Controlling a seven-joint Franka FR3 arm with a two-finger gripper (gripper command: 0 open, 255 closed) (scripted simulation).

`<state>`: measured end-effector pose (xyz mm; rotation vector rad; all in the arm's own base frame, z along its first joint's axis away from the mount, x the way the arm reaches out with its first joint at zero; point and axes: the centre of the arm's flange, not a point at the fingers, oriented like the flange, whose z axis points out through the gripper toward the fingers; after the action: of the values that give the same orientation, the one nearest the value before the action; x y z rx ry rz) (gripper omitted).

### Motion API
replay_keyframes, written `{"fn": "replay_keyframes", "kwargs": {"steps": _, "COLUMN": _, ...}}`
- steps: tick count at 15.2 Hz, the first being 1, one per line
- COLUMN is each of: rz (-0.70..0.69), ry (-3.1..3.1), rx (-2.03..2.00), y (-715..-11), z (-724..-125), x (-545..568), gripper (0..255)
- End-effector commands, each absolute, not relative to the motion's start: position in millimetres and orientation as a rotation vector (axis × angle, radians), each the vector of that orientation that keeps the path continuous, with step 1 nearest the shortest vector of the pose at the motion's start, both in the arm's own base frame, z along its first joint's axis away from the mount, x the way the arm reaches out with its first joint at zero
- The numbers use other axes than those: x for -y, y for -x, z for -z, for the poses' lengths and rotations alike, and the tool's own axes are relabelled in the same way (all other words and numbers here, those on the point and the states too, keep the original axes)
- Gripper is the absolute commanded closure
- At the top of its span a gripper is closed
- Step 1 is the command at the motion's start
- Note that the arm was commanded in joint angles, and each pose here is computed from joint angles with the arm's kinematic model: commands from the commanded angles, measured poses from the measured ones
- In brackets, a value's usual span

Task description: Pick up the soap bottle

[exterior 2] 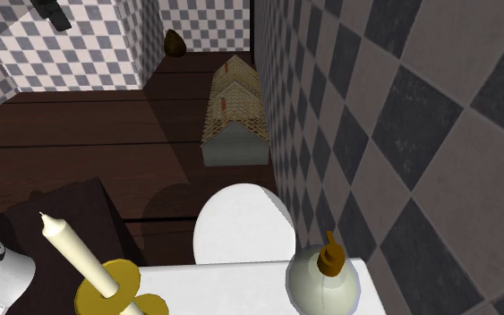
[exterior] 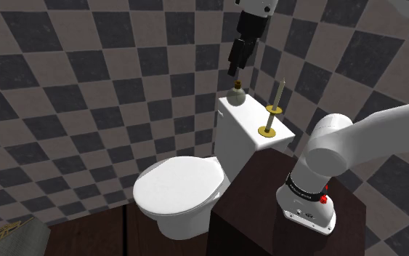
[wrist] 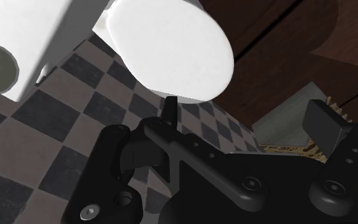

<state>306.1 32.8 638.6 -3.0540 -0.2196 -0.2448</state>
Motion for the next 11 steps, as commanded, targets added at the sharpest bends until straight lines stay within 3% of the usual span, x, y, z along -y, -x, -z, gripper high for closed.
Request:
{"fn": "replay_keyframes", "kwargs": {"steps": 1, "rz": 0.245, "ry": 3.054, "rx": 0.220, "y": -306.1, "z": -638.6, "x": -32.8, "gripper": 0}}
{"fn": "replay_keyframes", "kwargs": {"steps": 11, "rz": 0.224, "ry": 3.067, "rx": 0.195, "y": -359.7, "z": -583.1, "x": 73.3, "gripper": 0}}
